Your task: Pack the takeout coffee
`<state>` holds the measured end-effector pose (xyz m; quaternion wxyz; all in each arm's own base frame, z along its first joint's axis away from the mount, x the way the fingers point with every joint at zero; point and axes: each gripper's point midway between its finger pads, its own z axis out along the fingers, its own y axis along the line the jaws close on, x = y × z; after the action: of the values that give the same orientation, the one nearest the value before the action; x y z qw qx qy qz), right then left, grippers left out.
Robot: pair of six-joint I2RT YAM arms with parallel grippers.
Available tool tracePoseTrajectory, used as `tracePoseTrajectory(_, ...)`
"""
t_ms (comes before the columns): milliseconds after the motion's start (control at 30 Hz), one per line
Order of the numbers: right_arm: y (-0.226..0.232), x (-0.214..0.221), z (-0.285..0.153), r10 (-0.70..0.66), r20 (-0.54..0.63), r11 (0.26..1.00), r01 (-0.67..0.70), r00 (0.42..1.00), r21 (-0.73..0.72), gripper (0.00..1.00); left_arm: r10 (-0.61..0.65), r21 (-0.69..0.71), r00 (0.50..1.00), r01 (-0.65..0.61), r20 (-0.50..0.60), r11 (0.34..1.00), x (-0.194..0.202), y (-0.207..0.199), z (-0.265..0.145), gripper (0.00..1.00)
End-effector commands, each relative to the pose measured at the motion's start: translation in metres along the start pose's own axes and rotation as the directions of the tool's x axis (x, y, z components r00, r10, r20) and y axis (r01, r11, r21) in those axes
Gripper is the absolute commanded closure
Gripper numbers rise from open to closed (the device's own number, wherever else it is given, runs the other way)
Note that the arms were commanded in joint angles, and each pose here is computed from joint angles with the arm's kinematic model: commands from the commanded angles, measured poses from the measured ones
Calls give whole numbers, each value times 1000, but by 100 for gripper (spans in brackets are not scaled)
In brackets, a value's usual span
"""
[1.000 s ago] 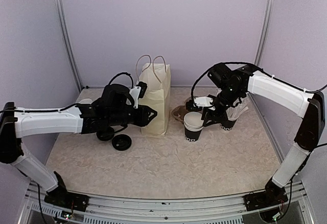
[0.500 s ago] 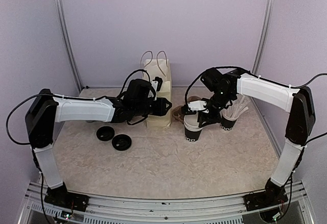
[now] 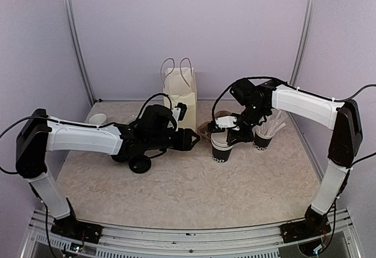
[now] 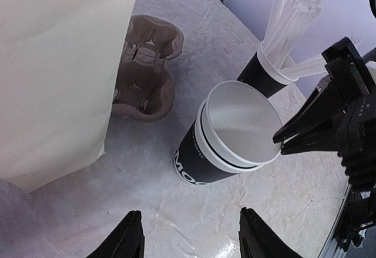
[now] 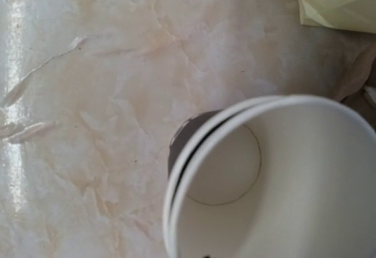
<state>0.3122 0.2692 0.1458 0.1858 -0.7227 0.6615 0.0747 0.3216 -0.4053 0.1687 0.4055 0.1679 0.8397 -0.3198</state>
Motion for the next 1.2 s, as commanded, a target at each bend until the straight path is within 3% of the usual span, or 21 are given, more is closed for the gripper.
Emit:
tracePoseTrajectory(0, 6, -2, 9, -17, -14, 1000, 17, 1000, -16, 88, -27, 2, 999, 27, 24, 1000, 1, -3, -18, 45)
tracePoseTrajectory(400, 12, 0, 16, -40, -53, 999, 38, 998, -31, 85, -2, -39, 999, 3, 34, 999, 1, 5, -24, 45)
tracePoseTrajectory(633, 14, 0, 17, -35, -60, 998, 32, 998, -52, 99, -5, -43, 999, 6, 33, 999, 5, 8, -25, 45)
tracePoseTrajectory(767, 10, -12, 6, -15, -25, 998, 14, 1000, -54, 100, 27, -38, 998, -25, 61, 999, 7, 5, -29, 44)
tracePoseTrajectory(833, 7, -22, -6, -2, 4, 999, 2, 1000, -50, 100, 107, -38, 988, -104, 107, 994, 7, -6, -34, 40)
tracePoseTrajectory(933, 6, -37, -25, 32, 48, 998, -29, 998, -64, 100, 181, -82, 971, -169, 159, 982, 1, -20, -39, 23)
tracePoseTrajectory(1167, 2, -50, -49, 88, 96, 996, -84, 992, -36, 100, -51, -33, 993, 54, 103, 998, -11, -29, -8, 27)
